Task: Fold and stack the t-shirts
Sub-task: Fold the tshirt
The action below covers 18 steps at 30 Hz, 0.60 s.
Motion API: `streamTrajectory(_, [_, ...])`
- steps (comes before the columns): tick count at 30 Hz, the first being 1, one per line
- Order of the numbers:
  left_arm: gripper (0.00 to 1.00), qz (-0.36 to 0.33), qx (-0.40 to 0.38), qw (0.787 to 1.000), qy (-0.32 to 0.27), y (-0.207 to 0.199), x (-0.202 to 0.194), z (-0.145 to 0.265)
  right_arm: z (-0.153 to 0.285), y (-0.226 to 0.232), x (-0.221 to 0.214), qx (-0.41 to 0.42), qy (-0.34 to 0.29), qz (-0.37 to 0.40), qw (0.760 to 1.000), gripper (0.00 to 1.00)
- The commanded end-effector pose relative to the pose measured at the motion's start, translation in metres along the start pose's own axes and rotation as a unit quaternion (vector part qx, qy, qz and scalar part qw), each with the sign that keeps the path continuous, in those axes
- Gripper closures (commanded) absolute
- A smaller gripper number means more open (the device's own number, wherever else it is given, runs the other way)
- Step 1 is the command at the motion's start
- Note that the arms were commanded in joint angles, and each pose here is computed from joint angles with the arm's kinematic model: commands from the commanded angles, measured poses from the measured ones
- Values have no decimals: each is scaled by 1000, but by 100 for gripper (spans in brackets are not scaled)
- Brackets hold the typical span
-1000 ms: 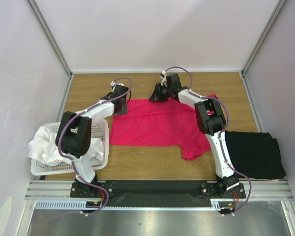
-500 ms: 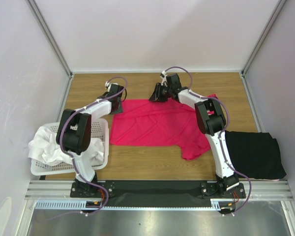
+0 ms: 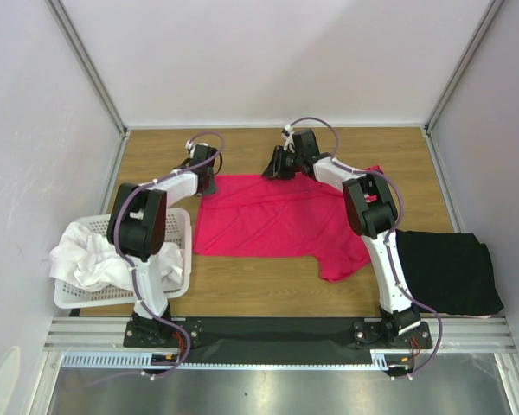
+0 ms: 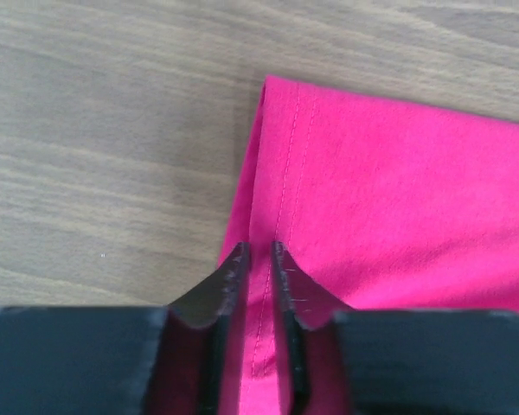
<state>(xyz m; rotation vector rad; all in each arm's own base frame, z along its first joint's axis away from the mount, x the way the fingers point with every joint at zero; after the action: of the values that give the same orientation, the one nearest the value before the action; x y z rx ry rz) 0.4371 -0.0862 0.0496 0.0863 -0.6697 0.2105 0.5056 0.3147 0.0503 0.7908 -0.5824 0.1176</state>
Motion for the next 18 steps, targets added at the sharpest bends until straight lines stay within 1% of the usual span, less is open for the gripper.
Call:
streamTrajectory(1, [84,9,-11,999,-33,-5,25,2,7,-16,-12,-41,19,-3,999,64])
streamTrajectory(2, [90,14,-10,999,-33,-3,26,1,7,-17,-10,-41,17,-3,999,64])
streamTrajectory(3, [92,17,-11,999,-34,-3,26,0,7,-17,-11,-41,18,-3,999,64])
streamTrajectory(4, [98,21,-9,999,-32,-2,25,-1,7,-16,-11,-41,18,-3,999,64])
streamTrajectory(5, [100,22,-8,999,-31,-1,25,-1,7,-17,-11,-40,18,-3,999,64])
streamTrajectory(15, [100,48,19,998,-38,10,29,-3,7,-16,-11,-42,18,-5,999,64])
streamTrajectory(18, [100,59,22,997,-50,13,33,0,8,-17,-10,-43,18,-4,999,64])
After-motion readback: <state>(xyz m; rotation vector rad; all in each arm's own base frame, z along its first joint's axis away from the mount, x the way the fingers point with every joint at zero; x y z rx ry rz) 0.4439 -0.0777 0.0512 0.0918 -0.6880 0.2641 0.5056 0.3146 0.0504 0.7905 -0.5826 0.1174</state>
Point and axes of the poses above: each gripper's point midway between its finger pads, its own z axis back along the fingers, its own y axis along the line the jaws close on, x = y × z, the point moved 3 cm from there along z, back along the fingers
